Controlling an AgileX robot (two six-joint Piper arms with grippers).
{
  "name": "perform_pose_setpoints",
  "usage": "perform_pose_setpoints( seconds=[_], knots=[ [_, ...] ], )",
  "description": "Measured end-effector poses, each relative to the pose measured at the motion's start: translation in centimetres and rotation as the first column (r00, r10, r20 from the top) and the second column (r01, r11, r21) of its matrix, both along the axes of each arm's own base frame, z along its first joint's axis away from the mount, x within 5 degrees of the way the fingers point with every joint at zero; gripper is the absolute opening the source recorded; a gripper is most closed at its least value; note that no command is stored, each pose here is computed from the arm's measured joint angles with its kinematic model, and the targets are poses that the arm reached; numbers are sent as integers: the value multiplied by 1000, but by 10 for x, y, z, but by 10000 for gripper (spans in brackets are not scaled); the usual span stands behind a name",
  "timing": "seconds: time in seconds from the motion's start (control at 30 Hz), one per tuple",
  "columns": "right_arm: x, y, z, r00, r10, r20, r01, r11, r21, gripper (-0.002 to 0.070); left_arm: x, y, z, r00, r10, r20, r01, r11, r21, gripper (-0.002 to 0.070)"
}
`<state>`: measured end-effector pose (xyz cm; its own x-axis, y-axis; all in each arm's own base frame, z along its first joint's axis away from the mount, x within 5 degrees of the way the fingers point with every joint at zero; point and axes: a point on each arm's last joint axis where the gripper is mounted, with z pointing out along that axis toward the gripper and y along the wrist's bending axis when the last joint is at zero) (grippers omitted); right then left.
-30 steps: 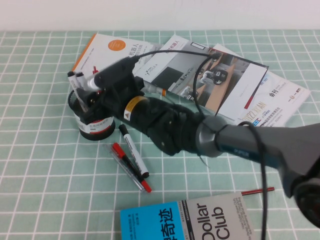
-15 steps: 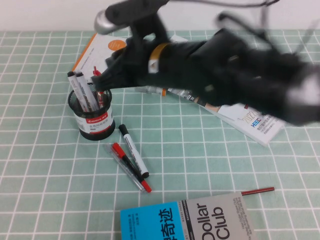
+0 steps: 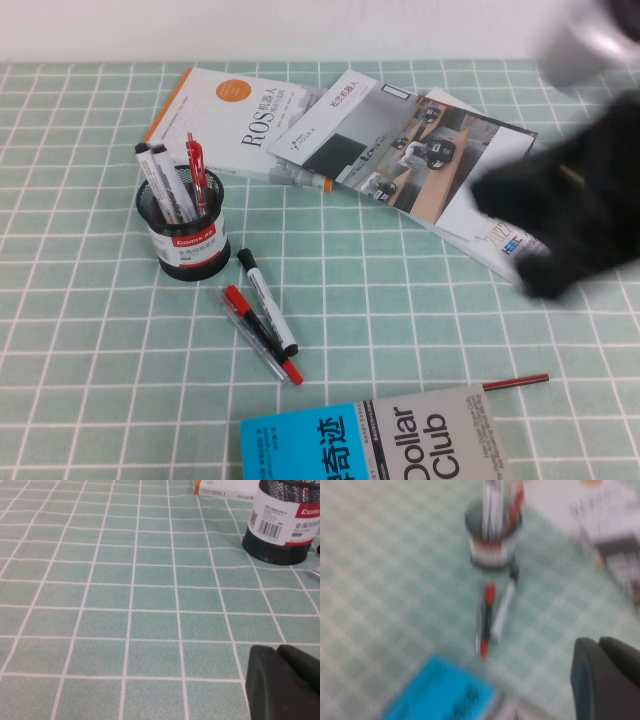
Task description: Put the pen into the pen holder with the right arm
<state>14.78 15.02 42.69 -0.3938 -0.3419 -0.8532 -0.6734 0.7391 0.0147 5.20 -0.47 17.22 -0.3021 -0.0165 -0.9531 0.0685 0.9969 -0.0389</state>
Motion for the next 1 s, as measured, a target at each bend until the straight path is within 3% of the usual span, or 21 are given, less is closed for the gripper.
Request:
perform_pose_setpoints(
  seconds=[0.33,0.57,0.67,0.83,0.93,1.0],
  knots=[
    [-70,-81,-23,997,-55,-58,51,996,-69,-19,0,0,0,1000,0,0,0,1000,0,-6],
    [-66,-101,-94,975,-222,14,223,974,-28,-19,0,0,0,1000,0,0,0,1000,0,-6],
    [-60,-114,-134,931,-359,70,357,933,32,-19,0,0,0,1000,0,0,0,1000,0,-6],
    [-66,-141,-196,786,-600,147,582,799,150,-19,0,0,0,1000,0,0,0,1000,0,-6],
    [-74,-148,-218,731,-660,174,630,750,201,-19,0,0,0,1000,0,0,0,1000,0,-6],
    [-79,-148,-228,720,-666,194,629,744,225,-19,0,0,0,1000,0,0,0,1000,0,-6]
  ],
)
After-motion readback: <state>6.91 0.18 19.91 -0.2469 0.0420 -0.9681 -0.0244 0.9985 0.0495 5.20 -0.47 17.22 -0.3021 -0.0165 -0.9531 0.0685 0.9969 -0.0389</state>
